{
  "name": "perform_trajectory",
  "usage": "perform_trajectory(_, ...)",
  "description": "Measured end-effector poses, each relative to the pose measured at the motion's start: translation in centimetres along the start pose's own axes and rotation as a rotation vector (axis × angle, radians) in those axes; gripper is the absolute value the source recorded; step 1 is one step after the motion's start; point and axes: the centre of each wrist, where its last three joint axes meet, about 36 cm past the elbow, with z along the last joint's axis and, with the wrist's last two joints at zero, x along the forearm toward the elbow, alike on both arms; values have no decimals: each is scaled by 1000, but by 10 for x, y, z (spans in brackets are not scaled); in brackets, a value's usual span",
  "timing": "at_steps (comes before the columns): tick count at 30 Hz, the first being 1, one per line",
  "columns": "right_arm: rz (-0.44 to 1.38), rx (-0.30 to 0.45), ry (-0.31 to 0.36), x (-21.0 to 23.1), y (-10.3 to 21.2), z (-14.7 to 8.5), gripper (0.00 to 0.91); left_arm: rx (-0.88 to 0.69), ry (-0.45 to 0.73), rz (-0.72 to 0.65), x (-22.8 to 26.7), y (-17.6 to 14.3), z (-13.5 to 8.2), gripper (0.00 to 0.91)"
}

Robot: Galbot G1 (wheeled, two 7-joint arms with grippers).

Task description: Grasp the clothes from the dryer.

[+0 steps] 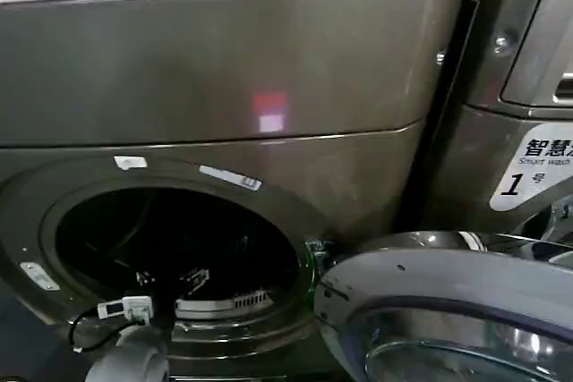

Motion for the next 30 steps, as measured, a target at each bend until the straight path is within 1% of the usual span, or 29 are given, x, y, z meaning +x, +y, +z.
perform_trajectory(13, -17, -10, -5, -2, 10, 2, 907, -29, -7, -3, -32, 4, -6, 907)
perform_trajectory(22, -29, -17, -1, 1, 16, 7, 907, -8, 12, 1, -81, 5, -13, 907)
perform_trajectory(25, -30, -18, -1, 0, 17, 8, 907, -12, 16, 1, -100, 6, -18, 907)
perform_trajectory(30, -30, -15, -1, -1, 17, 10, 907, -23, -10, -1, -130, 9, -28, 907)
